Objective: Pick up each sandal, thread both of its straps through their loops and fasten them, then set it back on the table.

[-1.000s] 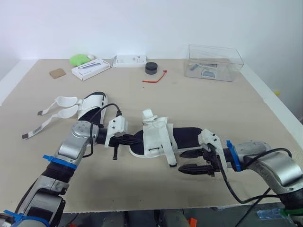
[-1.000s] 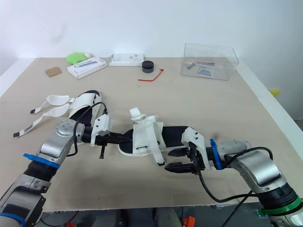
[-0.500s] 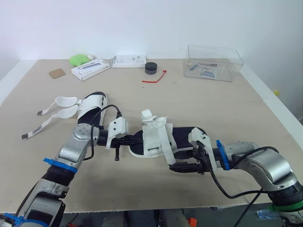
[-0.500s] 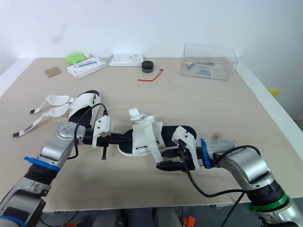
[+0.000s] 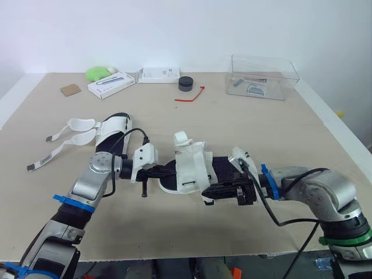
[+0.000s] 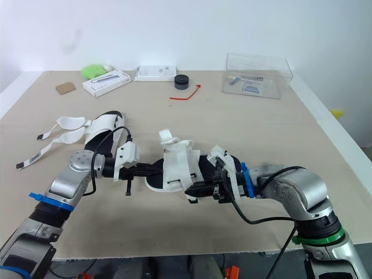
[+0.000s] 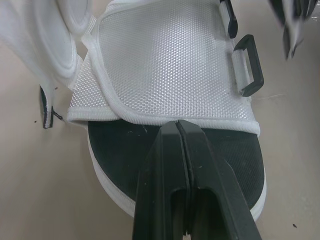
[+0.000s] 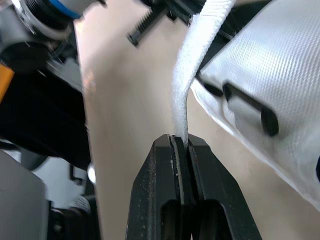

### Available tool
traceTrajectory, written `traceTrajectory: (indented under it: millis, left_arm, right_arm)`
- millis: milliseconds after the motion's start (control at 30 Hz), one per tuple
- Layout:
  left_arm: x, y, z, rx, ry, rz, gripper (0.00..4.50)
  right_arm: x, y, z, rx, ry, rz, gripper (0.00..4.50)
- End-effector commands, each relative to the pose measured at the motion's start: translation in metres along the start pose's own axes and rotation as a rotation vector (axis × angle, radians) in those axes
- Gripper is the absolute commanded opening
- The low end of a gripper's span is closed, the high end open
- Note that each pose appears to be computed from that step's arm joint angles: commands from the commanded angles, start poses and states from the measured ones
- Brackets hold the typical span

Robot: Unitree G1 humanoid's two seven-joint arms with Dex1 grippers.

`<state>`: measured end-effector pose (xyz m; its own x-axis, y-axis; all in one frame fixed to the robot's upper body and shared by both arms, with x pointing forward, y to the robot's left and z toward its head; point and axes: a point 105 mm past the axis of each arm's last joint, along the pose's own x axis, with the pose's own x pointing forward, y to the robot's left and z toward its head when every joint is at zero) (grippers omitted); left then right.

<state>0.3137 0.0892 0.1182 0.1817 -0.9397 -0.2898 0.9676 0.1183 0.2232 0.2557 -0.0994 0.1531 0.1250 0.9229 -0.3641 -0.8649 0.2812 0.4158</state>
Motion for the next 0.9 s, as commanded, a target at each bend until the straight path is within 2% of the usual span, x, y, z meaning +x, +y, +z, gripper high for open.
traceTrajectory:
  millis: [33,133,267,500,900]
  left_arm:
    - [-0.002,-0.001,0.006,0.032,-0.015,0.000,0.00]
    - [-0.002,-0.001,0.006,0.035,-0.014,-0.002,0.00]
    - [-0.001,-0.004,0.003,0.039,-0.008,-0.010,0.00]
    - [-0.001,-0.005,0.002,0.042,-0.006,-0.011,0.00]
    - [-0.003,-0.006,0.001,0.042,0.007,-0.008,0.00]
  right_arm:
    - [-0.009,0.006,0.031,0.010,-0.098,0.015,0.01]
    - [-0.014,-0.004,0.057,0.056,-0.165,-0.030,0.01]
    - [-0.017,-0.026,0.072,0.126,-0.186,-0.134,0.01]
    - [-0.017,-0.038,0.065,0.227,-0.132,-0.176,0.01]
    - [-0.006,-0.031,0.061,0.312,-0.094,-0.093,0.01]
